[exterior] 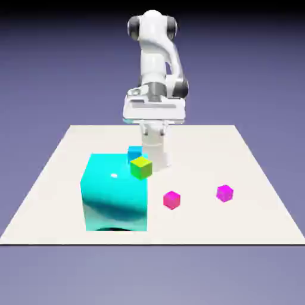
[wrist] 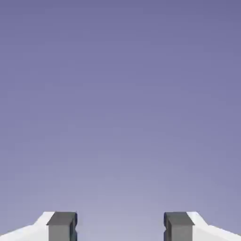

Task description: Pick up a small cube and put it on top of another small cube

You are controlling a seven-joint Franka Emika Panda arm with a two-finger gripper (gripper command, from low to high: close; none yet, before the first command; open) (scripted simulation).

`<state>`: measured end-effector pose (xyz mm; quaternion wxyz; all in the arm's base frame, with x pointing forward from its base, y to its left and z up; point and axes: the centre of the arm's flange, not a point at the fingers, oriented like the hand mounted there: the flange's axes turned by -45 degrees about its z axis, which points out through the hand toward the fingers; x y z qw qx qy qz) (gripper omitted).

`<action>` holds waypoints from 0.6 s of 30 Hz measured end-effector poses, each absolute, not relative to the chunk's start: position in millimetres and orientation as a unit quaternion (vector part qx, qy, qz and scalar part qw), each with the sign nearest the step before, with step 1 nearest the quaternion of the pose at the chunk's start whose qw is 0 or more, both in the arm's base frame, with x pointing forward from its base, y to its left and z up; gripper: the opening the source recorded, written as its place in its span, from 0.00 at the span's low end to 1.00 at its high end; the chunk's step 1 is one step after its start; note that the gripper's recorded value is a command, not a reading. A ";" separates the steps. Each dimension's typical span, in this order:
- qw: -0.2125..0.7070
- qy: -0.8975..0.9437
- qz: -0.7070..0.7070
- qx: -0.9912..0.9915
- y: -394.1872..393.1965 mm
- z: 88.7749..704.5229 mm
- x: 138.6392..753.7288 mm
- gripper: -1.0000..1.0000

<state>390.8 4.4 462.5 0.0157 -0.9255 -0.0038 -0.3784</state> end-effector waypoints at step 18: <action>0.031 -0.272 0.007 -0.962 85.2 225.1 349.3 0.50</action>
